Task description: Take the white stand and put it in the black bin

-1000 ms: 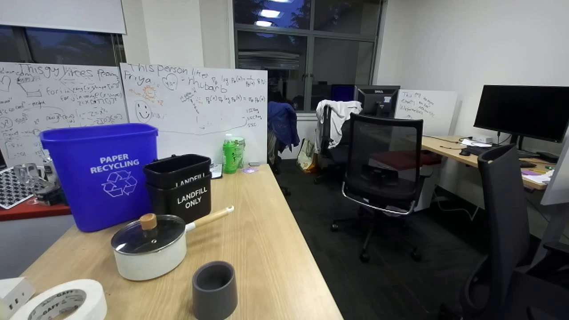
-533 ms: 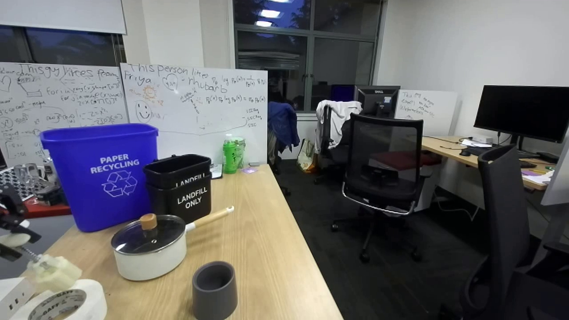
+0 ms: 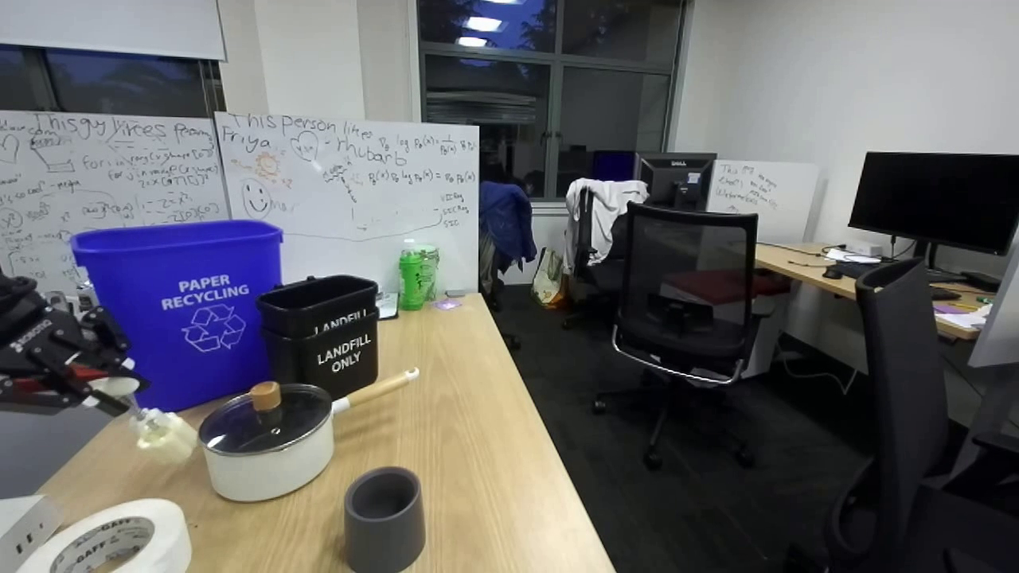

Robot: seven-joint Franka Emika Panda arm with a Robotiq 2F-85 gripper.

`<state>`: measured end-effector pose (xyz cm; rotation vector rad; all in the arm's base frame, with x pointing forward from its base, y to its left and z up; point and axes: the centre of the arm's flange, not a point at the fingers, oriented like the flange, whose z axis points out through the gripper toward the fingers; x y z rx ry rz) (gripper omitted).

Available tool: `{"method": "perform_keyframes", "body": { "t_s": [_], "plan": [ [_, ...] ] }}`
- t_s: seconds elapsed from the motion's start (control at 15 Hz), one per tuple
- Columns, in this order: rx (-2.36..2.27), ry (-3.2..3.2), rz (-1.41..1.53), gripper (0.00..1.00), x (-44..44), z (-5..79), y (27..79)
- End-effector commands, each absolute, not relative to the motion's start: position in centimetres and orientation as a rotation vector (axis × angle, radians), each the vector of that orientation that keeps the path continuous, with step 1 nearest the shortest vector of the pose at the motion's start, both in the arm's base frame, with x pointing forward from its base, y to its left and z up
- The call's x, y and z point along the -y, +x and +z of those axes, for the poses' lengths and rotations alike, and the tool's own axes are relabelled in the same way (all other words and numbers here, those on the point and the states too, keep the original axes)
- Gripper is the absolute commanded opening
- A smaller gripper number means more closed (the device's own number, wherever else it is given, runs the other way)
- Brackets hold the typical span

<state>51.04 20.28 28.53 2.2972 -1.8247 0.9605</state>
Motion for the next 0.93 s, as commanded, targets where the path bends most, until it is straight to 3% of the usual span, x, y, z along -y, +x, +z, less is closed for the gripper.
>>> {"method": "perform_keyframes", "body": {
  "t_s": [0.0, 0.87],
  "plan": [
    [1.933, 2.347, 0.877, 0.08, -21.8, 31.0, 53.6],
    [2.072, 2.304, 1.083, 0.08, -21.0, 35.2, 60.6]
  ]
}}
